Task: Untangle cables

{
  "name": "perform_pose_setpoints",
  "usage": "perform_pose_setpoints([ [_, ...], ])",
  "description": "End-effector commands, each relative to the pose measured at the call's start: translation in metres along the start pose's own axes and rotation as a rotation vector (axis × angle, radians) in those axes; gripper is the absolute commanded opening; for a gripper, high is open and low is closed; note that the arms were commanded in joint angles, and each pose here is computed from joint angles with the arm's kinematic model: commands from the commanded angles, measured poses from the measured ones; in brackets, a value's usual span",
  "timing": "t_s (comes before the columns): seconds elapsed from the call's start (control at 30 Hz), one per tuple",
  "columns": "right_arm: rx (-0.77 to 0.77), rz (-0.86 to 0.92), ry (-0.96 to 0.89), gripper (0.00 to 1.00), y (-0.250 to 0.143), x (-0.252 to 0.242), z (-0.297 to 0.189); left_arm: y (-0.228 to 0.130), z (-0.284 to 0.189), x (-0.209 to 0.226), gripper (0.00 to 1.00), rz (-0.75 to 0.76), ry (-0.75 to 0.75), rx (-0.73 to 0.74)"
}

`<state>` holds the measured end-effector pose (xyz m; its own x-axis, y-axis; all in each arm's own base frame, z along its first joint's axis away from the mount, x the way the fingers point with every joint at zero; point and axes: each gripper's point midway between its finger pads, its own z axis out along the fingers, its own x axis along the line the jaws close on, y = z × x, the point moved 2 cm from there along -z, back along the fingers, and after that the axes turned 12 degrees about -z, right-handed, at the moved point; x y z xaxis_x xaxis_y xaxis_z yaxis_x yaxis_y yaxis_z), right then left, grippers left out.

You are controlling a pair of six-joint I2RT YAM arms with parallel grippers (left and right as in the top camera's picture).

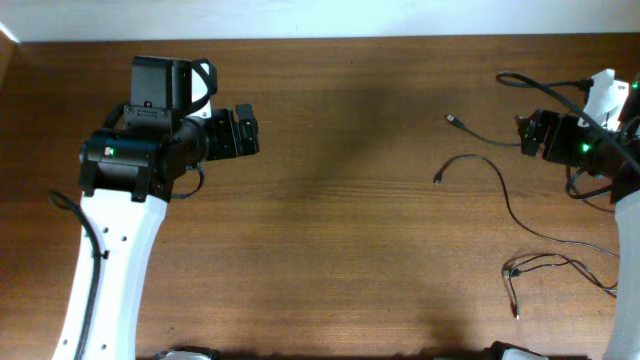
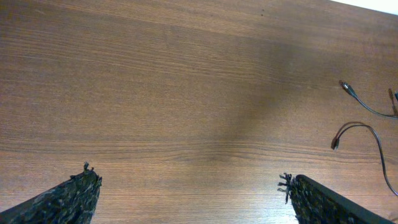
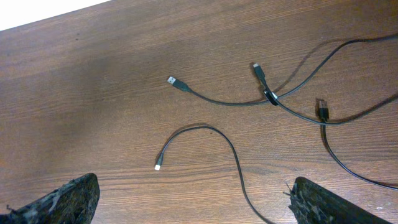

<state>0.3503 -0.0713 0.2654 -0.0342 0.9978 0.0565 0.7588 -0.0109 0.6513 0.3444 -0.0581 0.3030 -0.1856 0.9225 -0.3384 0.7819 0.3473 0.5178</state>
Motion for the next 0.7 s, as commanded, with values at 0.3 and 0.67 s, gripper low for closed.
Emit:
perform_pose_setpoints([
  [0.3, 0.016, -0.004, -0.004, 0.99, -0.0027, 0.0004, 0.0032, 0.0002, 0.0007, 0.0019, 0.99, 0.016, 0.013, -0.004],
  [0.67, 0.016, -0.004, -0.004, 0.99, -0.0027, 0.0004, 0.0032, 0.0007, -0.0064, 0.0009, 0.99, 0.018, 0.005, -0.021],
])
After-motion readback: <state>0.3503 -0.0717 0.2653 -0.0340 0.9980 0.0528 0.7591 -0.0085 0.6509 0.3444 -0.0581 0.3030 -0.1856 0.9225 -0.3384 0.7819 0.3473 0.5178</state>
